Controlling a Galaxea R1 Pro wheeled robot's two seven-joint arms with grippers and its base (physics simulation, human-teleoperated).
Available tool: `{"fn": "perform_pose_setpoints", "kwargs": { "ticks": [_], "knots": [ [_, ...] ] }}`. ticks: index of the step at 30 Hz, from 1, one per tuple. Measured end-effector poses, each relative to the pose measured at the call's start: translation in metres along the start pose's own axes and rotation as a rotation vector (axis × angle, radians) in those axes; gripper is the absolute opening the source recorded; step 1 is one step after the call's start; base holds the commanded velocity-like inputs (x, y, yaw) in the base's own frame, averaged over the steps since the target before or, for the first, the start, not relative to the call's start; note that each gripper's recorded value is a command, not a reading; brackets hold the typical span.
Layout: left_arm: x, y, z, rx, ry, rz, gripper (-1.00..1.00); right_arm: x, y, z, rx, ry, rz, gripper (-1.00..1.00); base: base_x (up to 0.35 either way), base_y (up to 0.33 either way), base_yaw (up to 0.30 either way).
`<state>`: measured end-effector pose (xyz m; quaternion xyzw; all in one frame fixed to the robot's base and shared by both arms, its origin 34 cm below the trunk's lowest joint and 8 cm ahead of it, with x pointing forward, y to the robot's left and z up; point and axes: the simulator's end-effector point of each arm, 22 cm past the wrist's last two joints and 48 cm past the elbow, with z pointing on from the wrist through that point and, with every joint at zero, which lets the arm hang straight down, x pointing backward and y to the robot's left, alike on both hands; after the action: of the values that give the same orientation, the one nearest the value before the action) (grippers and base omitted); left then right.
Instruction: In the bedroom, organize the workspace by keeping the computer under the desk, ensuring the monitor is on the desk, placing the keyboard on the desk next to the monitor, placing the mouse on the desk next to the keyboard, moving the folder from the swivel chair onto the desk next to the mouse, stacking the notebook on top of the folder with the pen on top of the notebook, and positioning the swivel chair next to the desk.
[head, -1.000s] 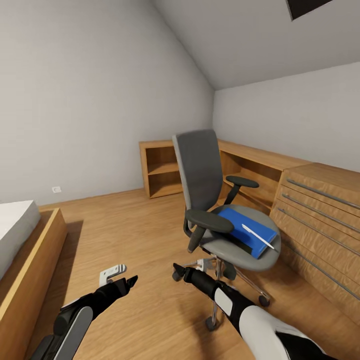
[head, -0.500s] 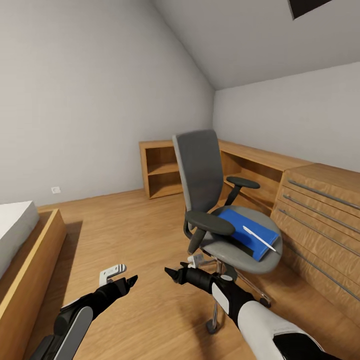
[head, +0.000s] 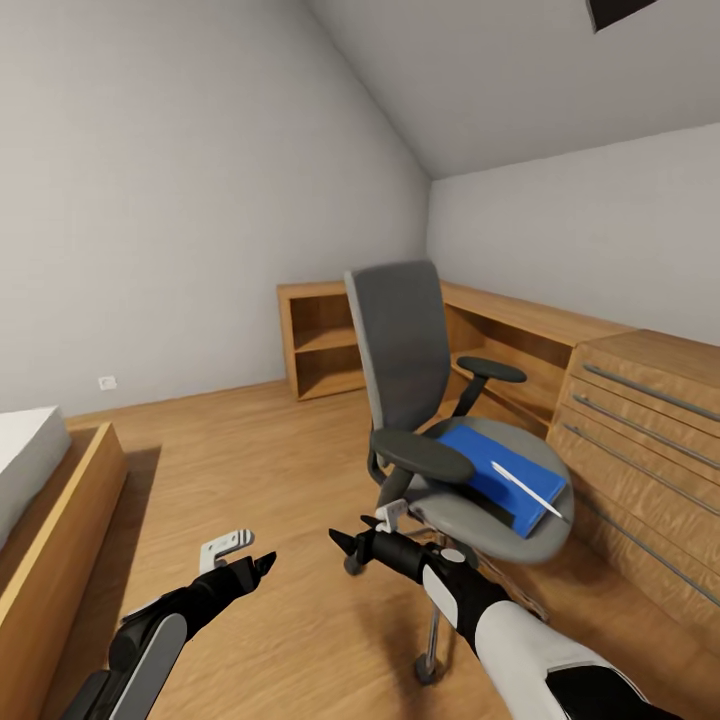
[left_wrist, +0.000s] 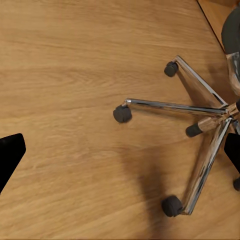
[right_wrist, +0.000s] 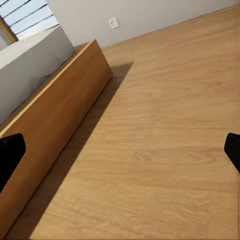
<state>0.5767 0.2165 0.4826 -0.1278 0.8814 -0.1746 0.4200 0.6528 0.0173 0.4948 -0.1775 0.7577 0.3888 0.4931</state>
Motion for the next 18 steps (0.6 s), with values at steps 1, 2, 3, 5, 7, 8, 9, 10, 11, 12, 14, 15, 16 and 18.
{"fn": "perform_pose_setpoints", "kwargs": {
  "ticks": [1, 2, 3, 5, 7, 8, 9, 10, 11, 12, 14, 15, 16, 18],
  "knots": [
    [0.0001, 0.0001, 0.0, 0.0, 0.0, 0.0, 1.0, -0.0007, -0.0006, -0.0002, 0.002, -0.003, 0.002, 1.0, 0.273, 0.0, 0.0],
    [0.0001, 0.0002, -0.0001, -0.001, 0.001, 0.001, 1.0, -0.0007, -0.0006, -0.0002, 0.002, -0.003, 0.002, 1.0, 0.274, 0.0, 0.0],
    [0.0001, 0.0002, -0.0001, -0.001, 0.001, 0.001, 1.0, -0.0009, -0.0008, -0.0002, 0.003, -0.004, 0.002, 1.0, 0.255, 0.0, 0.0],
    [0.0002, 0.0003, 0.0, -0.001, 0.001, 0.001, 1.0, -0.0003, -0.0011, -0.0003, 0.004, -0.003, 0.003, 1.0, 0.196, 0.0, 0.0],
    [0.0002, 0.0004, 0.0001, -0.001, 0.001, 0.001, 1.0, 0.0004, -0.0012, -0.0004, 0.004, -0.003, 0.003, 1.0, 0.092, 0.0, 0.0],
    [0.0002, 0.0004, 0.0002, -0.001, 0.001, 0.001, 1.0, 0.0009, -0.0014, -0.0004, 0.005, -0.003, 0.003, 1.0, 0.05, 0.0, 0.0],
    [0.0002, 0.0004, 0.0002, -0.001, 0.001, 0.001, 1.0, 0.001, -0.0015, -0.0004, 0.005, -0.002, 0.003, 1.0, 0.032, 0.0, 0.0],
    [0.0003, 0.0004, 0.0002, -0.001, 0.001, 0.001, 1.0, 0.0011, -0.0015, -0.0005, 0.006, -0.002, 0.003, 1.0, 0.02, 0.0, 0.0],
    [0.0004, 0.0002, 0.0002, -0.001, 0.001, 0.001, 1.0, 0.0012, -0.0016, -0.0005, 0.006, -0.002, 0.003, 1.0, 0.016, 0.0, 0.0],
    [0.0005, 0.0002, 0.0002, -0.001, 0.002, 0.002, 1.0, 0.0012, -0.0016, -0.0005, 0.006, -0.002, 0.003, 1.0, 0.01, 0.0, 0.0],
    [0.0006, 0.0, 0.0003, -0.001, 0.002, 0.002, 1.0, 0.0013, -0.0018, -0.0005, 0.007, -0.002, 0.003, 1.0, 0.007, 0.0, 0.0],
    [0.0007, 0.0, 0.0003, -0.001, 0.002, 0.002, 1.0, 0.0013, -0.0019, -0.0005, 0.007, -0.002, 0.004, 1.0, 0.003, 0.0, -0.007],
    [0.0007, 0.0, 0.0003, 0.0, 0.002, 0.002, 1.0, 0.0013, -0.002, -0.0005, 0.008, -0.002, 0.004, 1.0, 0.003, 0.0, -0.026],
    [0.0006, -0.0001, 0.0002, 0.0, 0.002, 0.002, 1.0, 0.0011, -0.002, -0.0005, 0.008, -0.003, 0.004, 1.0, 0.002, 0.0, -0.089]
  ]
}}
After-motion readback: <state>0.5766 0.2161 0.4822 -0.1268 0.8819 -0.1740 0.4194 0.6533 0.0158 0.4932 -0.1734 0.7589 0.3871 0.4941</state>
